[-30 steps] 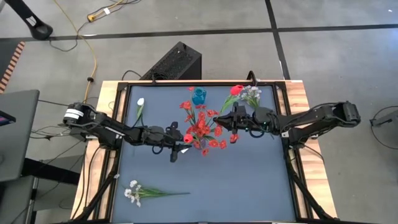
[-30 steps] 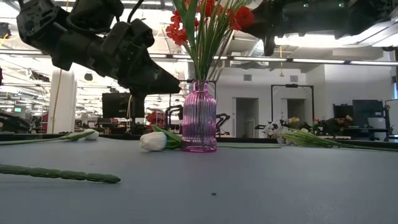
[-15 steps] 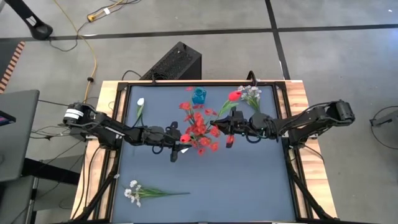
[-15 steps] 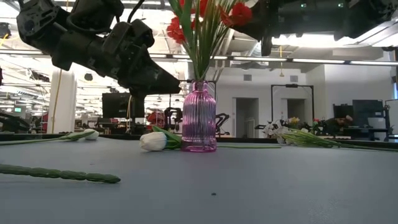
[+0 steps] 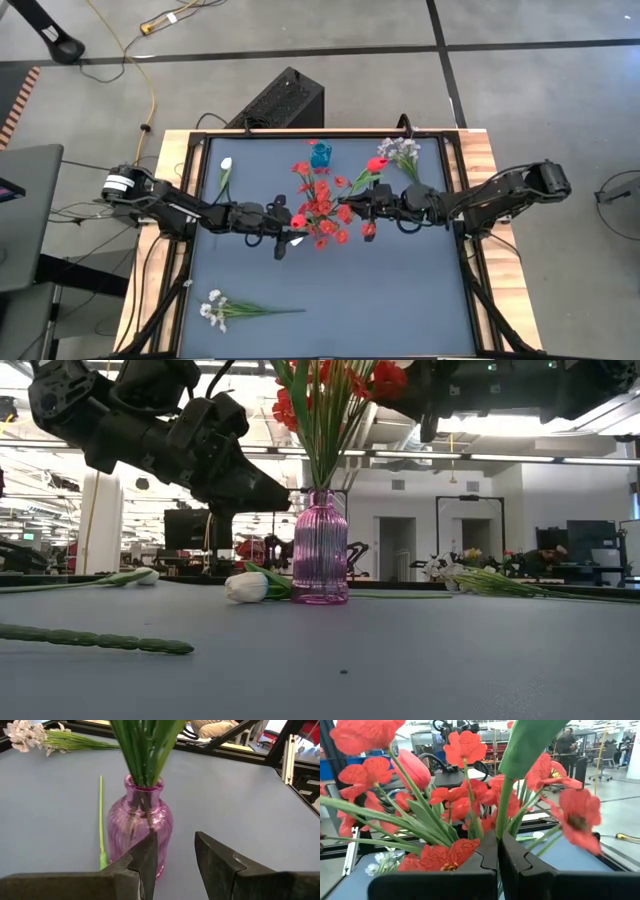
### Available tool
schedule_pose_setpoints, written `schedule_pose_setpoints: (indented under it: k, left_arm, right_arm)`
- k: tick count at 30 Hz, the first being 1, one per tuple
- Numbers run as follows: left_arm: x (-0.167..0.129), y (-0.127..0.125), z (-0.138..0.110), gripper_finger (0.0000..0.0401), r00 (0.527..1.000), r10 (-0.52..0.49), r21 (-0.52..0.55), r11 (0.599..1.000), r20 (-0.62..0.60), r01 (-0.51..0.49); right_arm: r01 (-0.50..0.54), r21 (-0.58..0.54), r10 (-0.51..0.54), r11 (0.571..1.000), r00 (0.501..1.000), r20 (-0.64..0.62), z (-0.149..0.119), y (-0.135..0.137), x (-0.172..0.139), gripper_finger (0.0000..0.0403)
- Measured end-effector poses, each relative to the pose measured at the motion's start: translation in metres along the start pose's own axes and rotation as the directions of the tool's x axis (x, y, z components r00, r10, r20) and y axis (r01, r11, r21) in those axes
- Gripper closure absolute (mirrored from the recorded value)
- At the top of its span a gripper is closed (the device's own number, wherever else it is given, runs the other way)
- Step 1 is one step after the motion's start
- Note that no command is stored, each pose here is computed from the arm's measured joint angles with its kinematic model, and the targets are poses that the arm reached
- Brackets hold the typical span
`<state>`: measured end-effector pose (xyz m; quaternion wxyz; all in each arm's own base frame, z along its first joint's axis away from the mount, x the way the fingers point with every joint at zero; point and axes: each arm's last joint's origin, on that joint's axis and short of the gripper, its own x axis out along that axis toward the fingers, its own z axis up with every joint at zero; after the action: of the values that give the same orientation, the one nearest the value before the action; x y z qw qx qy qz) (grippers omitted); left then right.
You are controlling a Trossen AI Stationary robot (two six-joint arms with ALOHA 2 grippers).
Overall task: Sort flowers into vase by color
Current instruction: Put the red tulip into the violet vase
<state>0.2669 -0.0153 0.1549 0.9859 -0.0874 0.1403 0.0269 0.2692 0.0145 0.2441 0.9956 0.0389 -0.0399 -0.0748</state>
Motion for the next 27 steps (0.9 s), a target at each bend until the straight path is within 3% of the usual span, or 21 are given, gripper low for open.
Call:
schedule_pose_setpoints:
  k: [14, 27]
  left_arm:
    - [0.0, 0.003, 0.001, 0.0282, 1.0, 0.005, -0.007, 1.0, 0.001, -0.005]
    - [0.0, 0.003, 0.0, 0.0283, 1.0, 0.005, 0.006, 1.0, -0.005, -0.005]
  right_arm:
    - [0.008, -0.051, -0.008, 0.999, 1.0, -0.006, 0.01, 0.0, -0.002, 0.0378]
    - [0.004, -0.039, -0.009, 0.999, 0.992, -0.128, 0.019, 0.007, 0.015, 0.0378]
